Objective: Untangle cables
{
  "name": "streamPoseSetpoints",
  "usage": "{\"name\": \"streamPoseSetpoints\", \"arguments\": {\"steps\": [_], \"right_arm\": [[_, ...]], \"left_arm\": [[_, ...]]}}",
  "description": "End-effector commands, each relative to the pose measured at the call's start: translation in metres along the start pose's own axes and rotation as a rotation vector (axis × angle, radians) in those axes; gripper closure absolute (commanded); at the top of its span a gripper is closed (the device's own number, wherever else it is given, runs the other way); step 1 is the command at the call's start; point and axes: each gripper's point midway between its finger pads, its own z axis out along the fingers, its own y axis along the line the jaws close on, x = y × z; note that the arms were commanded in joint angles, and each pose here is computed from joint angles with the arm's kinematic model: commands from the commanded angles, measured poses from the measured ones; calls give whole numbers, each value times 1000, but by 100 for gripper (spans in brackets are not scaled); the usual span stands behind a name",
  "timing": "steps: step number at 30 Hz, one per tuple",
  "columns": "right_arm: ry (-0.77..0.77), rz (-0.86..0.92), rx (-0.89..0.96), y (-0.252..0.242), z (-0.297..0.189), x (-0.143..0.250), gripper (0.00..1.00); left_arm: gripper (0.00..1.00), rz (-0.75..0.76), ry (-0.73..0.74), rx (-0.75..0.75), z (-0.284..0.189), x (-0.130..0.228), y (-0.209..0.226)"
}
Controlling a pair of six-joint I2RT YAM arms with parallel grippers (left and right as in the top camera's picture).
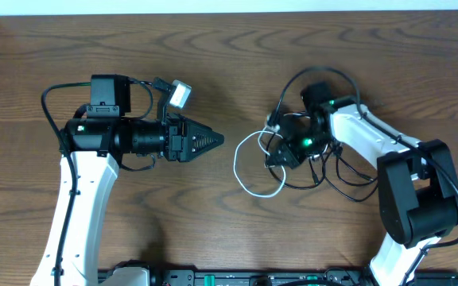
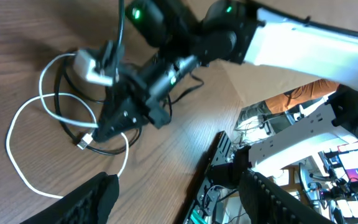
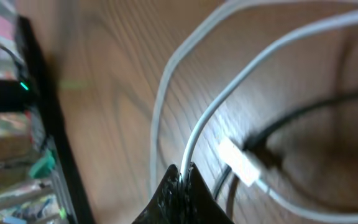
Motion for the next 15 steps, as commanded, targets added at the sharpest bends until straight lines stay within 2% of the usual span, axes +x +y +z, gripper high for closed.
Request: {"name": "streamPoseSetpoints", "arguments": {"steps": [1,8,15], "right_arm": [[-86,15,-56,16,-17,-36,99],[-162,-8,-34,34,-50,-84,99],[-262,-128,1,77,-107,-140,99]], "left_arm": [[32,24,-4,18,0,-3,-5],[32,24,3,-16,0,-1,1],[32,24,3,-19,0,-1,1]]}}
